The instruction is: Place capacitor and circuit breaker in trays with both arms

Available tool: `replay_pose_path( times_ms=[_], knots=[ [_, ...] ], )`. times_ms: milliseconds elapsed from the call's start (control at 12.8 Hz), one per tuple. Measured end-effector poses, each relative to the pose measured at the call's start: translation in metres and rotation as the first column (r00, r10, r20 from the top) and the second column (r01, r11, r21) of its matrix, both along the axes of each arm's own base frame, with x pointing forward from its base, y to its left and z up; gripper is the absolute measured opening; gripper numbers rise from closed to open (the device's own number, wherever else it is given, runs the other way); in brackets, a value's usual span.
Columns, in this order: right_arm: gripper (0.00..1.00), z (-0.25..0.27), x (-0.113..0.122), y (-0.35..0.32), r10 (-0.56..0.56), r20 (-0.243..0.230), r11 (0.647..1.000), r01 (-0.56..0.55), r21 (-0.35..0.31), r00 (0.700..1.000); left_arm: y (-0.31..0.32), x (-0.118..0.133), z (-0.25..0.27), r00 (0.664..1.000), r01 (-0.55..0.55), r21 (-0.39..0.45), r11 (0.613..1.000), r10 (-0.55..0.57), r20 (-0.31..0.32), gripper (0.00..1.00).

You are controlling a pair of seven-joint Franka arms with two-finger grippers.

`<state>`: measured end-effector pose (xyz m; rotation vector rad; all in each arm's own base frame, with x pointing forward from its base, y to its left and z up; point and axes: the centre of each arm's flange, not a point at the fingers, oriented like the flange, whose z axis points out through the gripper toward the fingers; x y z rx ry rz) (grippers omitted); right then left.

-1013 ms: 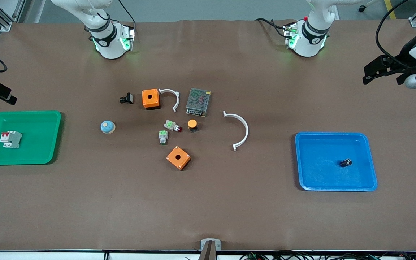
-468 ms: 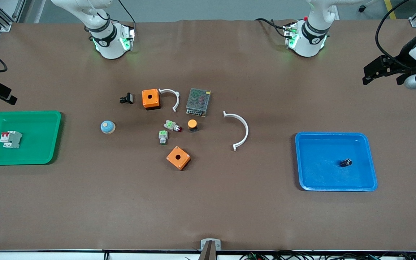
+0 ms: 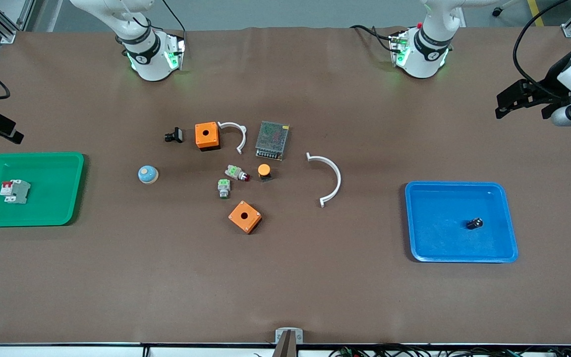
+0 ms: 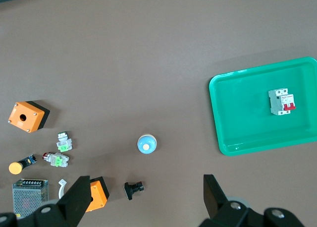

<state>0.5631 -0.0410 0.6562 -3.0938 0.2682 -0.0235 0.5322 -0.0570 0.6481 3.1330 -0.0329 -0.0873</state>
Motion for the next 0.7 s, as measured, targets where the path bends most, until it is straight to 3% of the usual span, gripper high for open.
replay_pose_path(
  times_ms=[701],
  knots=[
    [1.0, 0.0002, 0.0002, 0.0002, 0.0, 0.002, 1.0, 0.0, 0.0, 1.0, 0.0005, 0.0006, 0.005, 1.0, 0.0, -0.002, 1.0, 0.0, 0.015, 1.0]
  ],
)
